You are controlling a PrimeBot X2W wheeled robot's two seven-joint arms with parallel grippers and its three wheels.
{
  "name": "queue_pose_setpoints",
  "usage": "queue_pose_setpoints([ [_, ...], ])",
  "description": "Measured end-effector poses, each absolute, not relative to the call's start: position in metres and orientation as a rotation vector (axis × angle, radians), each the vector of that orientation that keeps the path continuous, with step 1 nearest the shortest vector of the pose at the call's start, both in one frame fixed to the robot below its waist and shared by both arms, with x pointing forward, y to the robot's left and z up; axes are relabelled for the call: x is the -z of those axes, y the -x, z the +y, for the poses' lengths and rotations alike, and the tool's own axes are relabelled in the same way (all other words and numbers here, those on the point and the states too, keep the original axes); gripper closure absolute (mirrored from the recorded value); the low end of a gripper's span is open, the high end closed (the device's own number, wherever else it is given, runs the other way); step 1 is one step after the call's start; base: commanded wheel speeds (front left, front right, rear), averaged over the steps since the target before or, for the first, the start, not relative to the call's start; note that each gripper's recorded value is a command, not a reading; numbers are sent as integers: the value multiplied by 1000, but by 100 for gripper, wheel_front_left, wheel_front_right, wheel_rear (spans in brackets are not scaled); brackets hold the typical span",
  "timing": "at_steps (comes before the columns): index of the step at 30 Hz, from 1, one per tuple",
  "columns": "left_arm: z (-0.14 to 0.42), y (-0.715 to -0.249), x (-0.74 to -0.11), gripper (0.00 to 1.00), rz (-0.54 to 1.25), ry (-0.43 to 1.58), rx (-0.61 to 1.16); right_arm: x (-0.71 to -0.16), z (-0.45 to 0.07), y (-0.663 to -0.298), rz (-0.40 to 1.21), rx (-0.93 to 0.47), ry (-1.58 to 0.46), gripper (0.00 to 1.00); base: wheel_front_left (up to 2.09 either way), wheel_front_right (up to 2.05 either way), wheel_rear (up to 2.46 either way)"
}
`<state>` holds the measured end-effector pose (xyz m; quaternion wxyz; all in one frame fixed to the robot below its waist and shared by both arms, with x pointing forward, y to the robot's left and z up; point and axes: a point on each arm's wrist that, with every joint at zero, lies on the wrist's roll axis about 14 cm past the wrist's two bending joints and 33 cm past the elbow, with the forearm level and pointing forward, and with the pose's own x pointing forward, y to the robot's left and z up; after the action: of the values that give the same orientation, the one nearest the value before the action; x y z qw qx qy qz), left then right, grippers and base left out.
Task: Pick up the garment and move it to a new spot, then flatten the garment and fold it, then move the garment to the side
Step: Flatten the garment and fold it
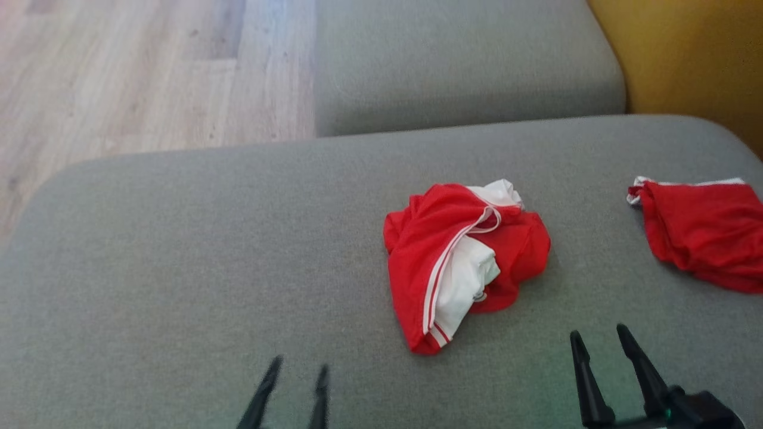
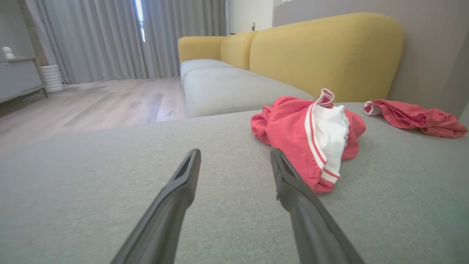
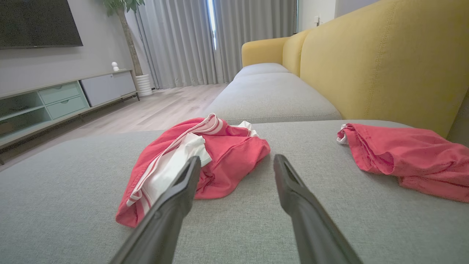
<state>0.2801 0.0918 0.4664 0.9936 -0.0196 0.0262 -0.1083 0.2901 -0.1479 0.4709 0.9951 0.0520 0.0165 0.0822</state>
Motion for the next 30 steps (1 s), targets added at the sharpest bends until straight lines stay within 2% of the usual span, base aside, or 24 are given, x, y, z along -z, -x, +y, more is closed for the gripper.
queue_pose_setpoints([
  [6,45,-304,-451,0,102,8,407,-471,-149,-303,37,-165,-101,0,0,0,0],
  [15,-16,-313,-418,0,190,-115,694,-466,-160,-318,59,-145,-89,0,0,0,0],
  [19,-21,-323,-399,0,249,-152,717,-466,-163,-326,61,-138,-90,0,0,0,0],
  [30,-42,-348,-387,0,321,-62,718,-460,-193,-332,76,-31,-137,0,0,0,0],
])
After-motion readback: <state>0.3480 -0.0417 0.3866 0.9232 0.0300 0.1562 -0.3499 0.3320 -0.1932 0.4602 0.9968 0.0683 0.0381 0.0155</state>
